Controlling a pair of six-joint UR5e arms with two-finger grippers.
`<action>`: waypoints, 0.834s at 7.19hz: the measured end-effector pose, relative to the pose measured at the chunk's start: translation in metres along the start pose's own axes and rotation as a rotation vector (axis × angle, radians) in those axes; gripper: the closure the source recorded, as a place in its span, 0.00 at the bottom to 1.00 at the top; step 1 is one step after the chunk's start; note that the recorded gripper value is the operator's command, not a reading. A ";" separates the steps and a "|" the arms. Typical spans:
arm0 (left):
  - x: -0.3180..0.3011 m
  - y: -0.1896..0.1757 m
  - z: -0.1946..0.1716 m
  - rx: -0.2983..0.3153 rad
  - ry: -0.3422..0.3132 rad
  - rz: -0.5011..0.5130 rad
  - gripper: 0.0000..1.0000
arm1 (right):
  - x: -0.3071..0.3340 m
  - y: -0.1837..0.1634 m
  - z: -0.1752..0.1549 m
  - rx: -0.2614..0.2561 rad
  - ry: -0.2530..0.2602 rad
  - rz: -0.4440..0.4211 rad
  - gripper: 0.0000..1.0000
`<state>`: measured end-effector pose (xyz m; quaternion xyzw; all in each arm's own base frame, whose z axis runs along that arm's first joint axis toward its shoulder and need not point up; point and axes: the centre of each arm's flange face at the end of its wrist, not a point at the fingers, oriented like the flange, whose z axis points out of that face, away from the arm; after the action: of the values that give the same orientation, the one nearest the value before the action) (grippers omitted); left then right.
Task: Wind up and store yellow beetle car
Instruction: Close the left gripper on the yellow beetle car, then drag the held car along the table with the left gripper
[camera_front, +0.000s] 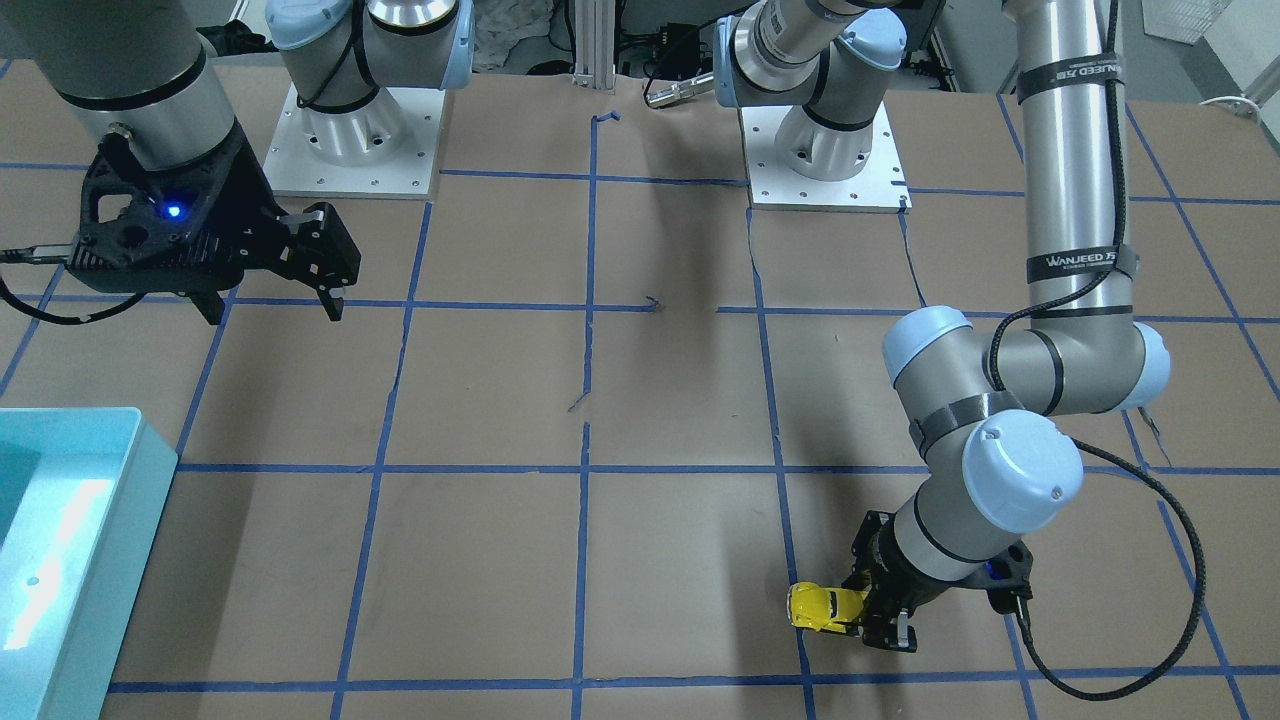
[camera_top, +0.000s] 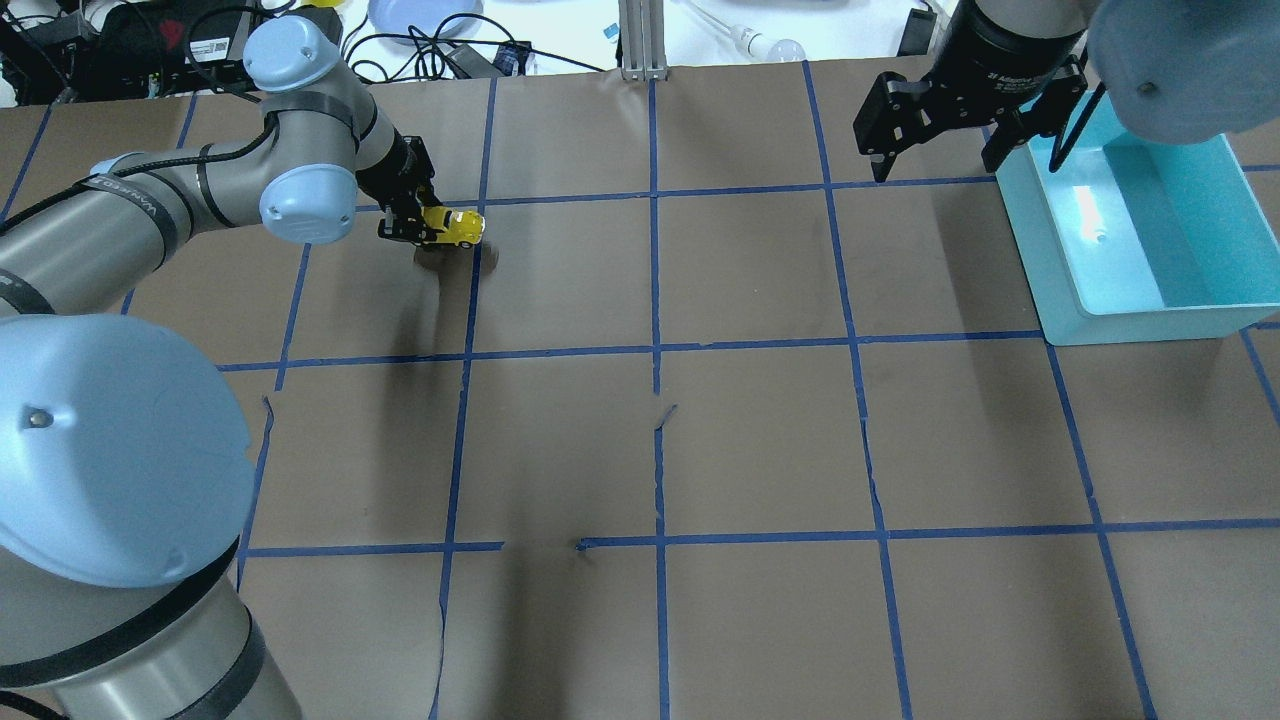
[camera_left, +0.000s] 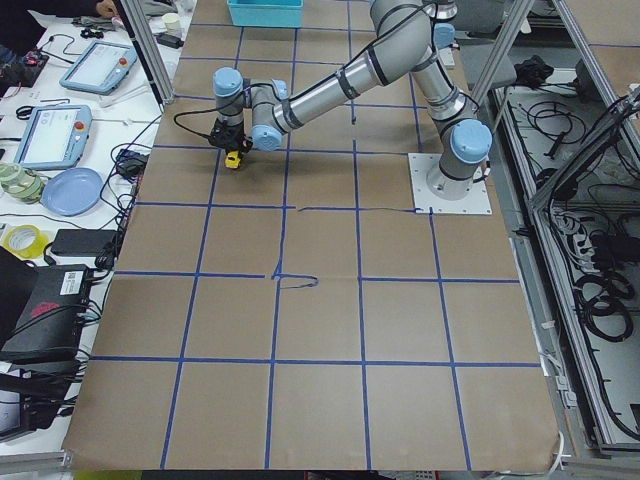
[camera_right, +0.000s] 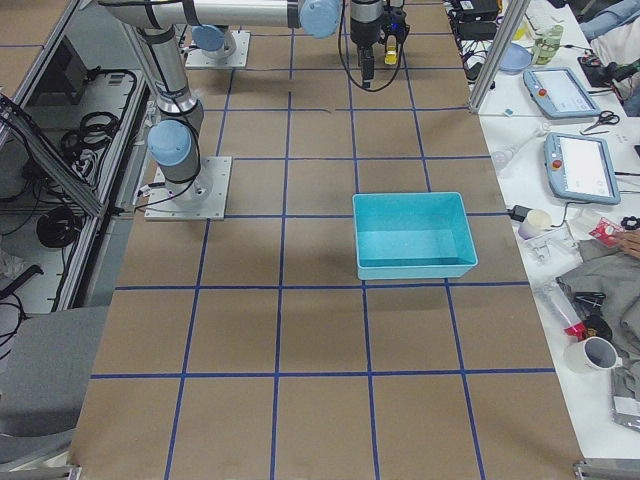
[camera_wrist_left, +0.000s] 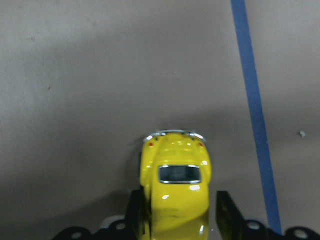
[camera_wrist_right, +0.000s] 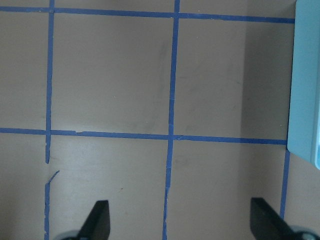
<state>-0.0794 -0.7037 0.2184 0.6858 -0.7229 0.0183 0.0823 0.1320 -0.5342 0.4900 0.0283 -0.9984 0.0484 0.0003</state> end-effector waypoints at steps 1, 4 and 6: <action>-0.004 0.014 -0.002 -0.018 -0.008 -0.087 1.00 | 0.000 0.000 0.000 0.000 0.000 0.000 0.00; -0.012 0.048 0.001 -0.048 -0.034 -0.198 1.00 | 0.000 0.000 0.000 0.000 0.001 0.000 0.00; -0.014 0.058 0.008 -0.084 -0.046 -0.169 1.00 | 0.000 0.000 0.000 0.000 0.001 -0.001 0.00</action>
<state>-0.1367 -0.6879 0.2139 0.7405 -0.6643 -0.0350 0.0956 0.1321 -0.5341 0.4901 0.0286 -0.9984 0.0486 0.0008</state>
